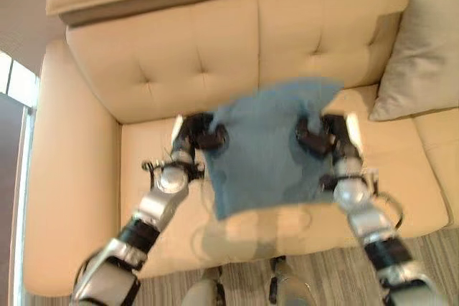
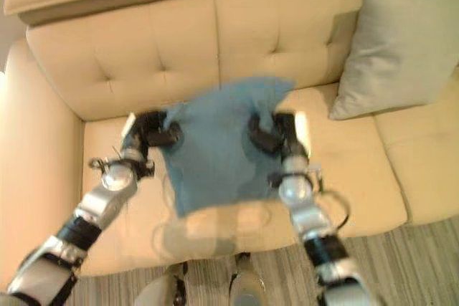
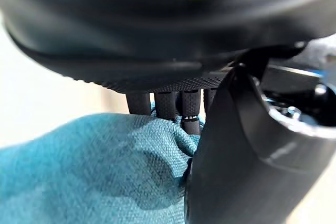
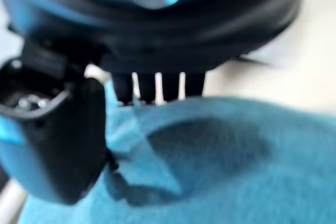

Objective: Pick up all the scattered cushions and arrange them neatly on the sofa.

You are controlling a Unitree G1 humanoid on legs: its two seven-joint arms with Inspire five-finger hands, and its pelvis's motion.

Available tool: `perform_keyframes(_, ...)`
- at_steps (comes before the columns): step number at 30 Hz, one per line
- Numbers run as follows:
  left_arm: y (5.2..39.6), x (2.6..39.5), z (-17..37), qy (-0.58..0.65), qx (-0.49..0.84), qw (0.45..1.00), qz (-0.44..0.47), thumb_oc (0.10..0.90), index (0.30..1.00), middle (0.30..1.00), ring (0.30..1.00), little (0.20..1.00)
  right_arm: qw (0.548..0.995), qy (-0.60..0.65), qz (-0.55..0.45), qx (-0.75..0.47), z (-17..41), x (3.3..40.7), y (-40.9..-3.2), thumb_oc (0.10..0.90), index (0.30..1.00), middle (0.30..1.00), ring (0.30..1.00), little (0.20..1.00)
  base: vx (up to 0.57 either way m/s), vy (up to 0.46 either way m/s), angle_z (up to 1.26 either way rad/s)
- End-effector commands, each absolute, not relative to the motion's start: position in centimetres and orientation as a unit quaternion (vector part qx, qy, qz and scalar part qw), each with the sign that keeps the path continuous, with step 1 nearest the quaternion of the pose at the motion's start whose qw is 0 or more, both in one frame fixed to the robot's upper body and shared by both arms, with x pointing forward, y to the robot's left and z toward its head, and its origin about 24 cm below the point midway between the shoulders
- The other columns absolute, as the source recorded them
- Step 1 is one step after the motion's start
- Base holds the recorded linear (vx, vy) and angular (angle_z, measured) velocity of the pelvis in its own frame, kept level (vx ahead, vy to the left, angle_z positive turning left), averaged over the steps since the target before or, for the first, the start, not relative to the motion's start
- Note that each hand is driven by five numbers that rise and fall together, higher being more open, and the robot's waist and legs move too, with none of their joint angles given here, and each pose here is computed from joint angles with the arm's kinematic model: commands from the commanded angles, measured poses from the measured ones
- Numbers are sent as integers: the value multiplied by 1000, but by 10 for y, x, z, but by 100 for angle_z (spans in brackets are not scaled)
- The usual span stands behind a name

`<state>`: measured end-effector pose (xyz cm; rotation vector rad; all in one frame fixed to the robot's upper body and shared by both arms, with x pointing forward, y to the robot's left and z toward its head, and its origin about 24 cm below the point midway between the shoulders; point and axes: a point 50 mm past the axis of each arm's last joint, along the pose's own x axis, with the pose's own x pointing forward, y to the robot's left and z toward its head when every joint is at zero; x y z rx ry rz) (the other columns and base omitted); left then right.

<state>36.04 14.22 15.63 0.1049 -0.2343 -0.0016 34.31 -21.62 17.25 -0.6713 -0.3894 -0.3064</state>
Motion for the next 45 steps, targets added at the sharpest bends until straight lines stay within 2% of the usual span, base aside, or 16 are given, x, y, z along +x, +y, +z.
perform_keyframes(1, 153, 352, 312, -437, 214, 871, 75, 400, 300, 300, 300, 300, 832, -431, -212, -278, 288, 336, -201, 400, 300, 300, 300, 300, -65, -63, 12)
perform_keyframes(7, 172, 343, 378, -515, 331, 758, 225, 400, 300, 300, 300, 300, 812, -462, -237, -265, 332, 346, -198, 400, 300, 300, 300, 300, -44, -18, 8)
perform_keyframes(9, 170, 343, 383, -520, 346, 744, 237, 400, 300, 300, 300, 300, 800, -471, -249, -277, 339, 346, -199, 400, 300, 300, 300, 300, -39, -12, 5)
perform_keyframes(10, 170, 345, 397, -527, 409, 696, 267, 400, 300, 300, 300, 300, 755, -493, -259, -347, 354, 345, -197, 400, 300, 300, 300, 300, -49, -2, 7)
perform_keyframes(12, 169, 345, 399, -529, 408, 694, 268, 400, 300, 300, 300, 300, 753, -495, -260, -346, 356, 345, -197, 400, 300, 300, 300, 300, -43, 4, 7)
perform_keyframes(14, 178, 357, 405, -492, 464, 661, 324, 400, 300, 300, 300, 300, 716, -491, -254, -426, 369, 356, -184, 400, 300, 300, 300, 300, -43, 10, 19)
perform_keyframes(16, 178, 361, 401, -484, 455, 673, 325, 400, 300, 300, 300, 300, 711, -489, -254, -436, 369, 359, -180, 400, 300, 300, 300, 300, -14, -1, 5)
perform_keyframes(22, 156, 397, 355, -384, 371, 801, 272, 400, 300, 300, 300, 300, 683, -456, -283, -495, 378, 375, -160, 400, 300, 300, 300, 300, -11, 4, -7)
perform_keyframes(23, 156, 397, 355, -384, 371, 801, 272, 400, 300, 300, 300, 300, 683, -456, -283, -495, 378, 375, -160, 400, 300, 300, 300, 300, 10, -1, 12)
perform_keyframes(24, 152, 401, 346, -365, 351, 822, 261, 579, 568, 568, 568, 568, 674, -449, -293, -508, 382, 377, -162, 400, 300, 300, 300, 300, 11, 6, 9)
perform_keyframes(25, 154, 407, 333, -332, 351, 837, 256, 800, 900, 900, 900, 900, 672, -439, -308, -511, 385, 378, -163, 800, 900, 900, 900, 900, 0, 0, 0)
perform_keyframes(28, 161, 409, 325, -318, 362, 838, 258, 800, 900, 900, 900, 900, 672, -437, -322, -503, 388, 377, -168, 800, 900, 900, 900, 900, 18, -5, -15)
perform_keyframes(31, 168, 416, 307, -254, 299, 882, 263, 800, 900, 900, 900, 900, 702, -391, -337, -491, 377, 383, -181, 800, 900, 900, 900, 900, 17, -29, 2)
perform_keyframes(37, 189, 417, 293, -201, 218, 915, 275, 800, 900, 900, 900, 900, 743, -328, -350, -468, 355, 388, -209, 800, 900, 900, 900, 900, 55, -40, 1)
perform_keyframes(42, 213, 414, 285, -175, 230, 904, 316, 800, 900, 900, 900, 900, 740, -283, -352, -499, 338, 388, -232, 800, 900, 900, 900, 900, 8, -20, 1)
perform_keyframes(45, 232, 409, 285, -169, 164, 914, 331, 800, 900, 900, 900, 900, 757, -260, -362, -478, 324, 386, -245, 800, 900, 900, 900, 900, 10, -11, -1)
